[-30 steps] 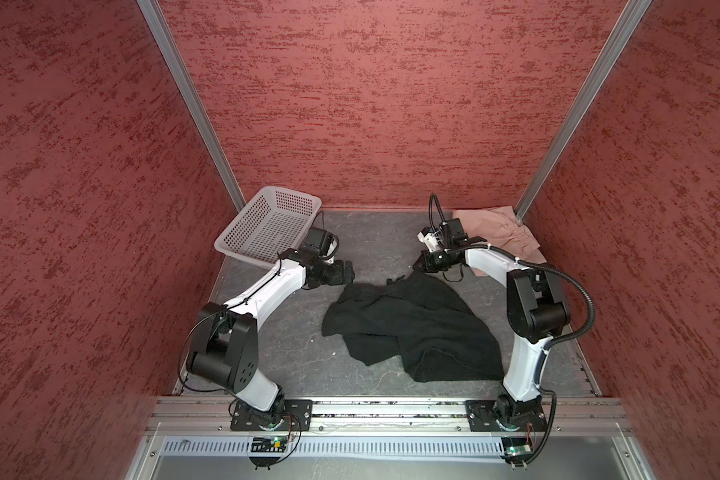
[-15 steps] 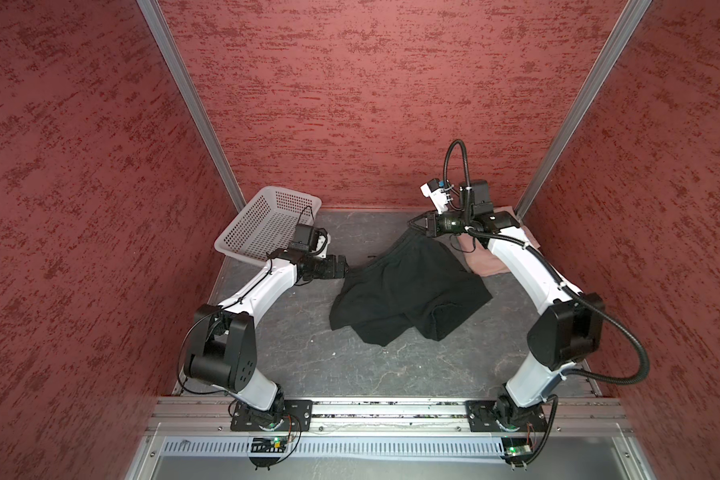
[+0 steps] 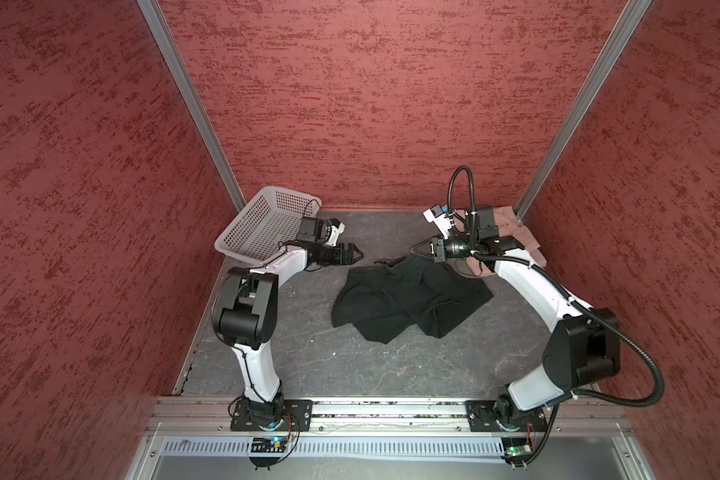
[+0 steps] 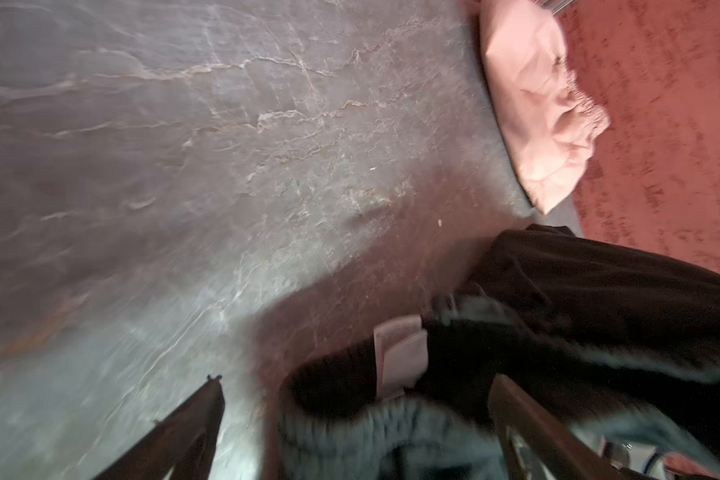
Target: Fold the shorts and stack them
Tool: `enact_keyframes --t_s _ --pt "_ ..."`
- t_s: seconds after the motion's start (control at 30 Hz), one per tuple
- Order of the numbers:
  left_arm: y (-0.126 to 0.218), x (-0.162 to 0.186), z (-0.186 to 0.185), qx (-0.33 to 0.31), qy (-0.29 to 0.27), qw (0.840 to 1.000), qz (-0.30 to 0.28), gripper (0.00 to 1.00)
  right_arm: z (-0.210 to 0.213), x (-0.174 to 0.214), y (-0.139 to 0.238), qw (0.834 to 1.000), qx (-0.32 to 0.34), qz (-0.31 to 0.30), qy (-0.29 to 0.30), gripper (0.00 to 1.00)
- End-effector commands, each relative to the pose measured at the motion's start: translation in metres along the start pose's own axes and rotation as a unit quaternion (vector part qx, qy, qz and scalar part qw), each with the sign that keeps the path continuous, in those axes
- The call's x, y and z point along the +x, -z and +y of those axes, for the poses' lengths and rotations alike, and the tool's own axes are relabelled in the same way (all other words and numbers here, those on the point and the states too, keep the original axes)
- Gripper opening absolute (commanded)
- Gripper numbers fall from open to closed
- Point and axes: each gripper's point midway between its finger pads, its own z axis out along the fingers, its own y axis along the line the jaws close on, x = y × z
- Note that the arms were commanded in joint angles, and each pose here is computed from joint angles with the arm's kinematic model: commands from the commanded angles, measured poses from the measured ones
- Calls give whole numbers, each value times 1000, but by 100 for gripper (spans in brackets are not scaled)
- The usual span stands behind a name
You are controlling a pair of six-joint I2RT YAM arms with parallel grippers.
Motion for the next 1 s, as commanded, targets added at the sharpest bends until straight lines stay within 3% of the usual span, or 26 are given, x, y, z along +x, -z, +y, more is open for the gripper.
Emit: enact_keyframes --t_s 0.0,0.17,0.27,0.4,0.47,0.5,0.63,0.67,0.73,0.83,0.97 --pt "-14 12 -12 -38 -24 998 43 100 23 -20 13 998 -13 -34 57 0" --pt "-31 25 -34 -11 -41 997 59 95 14 -14 13 998 5 -30 50 0" --pt "-37 38 -29 -32 -25 995 93 81 9 -11 14 998 21 -29 48 0" --pt "-37 59 -15 -68 -4 988 137 48 6 -13 18 997 39 -37 53 0" --pt "-31 60 -15 -77 -1 987 141 13 4 -14 20 997 46 -41 53 0" --pt "-26 58 -15 -84 -3 987 138 0 3 -15 22 996 50 -43 54 0" --pt "9 24 -30 -108 -32 990 80 0 -7 -13 25 996 67 -46 47 0" --pt "22 13 -35 -112 -43 991 61 8 -10 -11 25 996 69 -46 44 0" --pt "49 -7 -41 -127 -59 990 14 100 -5 -13 32 995 68 -55 48 0" --pt "69 -14 -29 -117 -57 991 -23 99 -4 -10 30 996 54 -57 40 0" --pt "57 10 8 -97 -16 995 -9 99 -2 -9 26 997 28 -61 31 0"
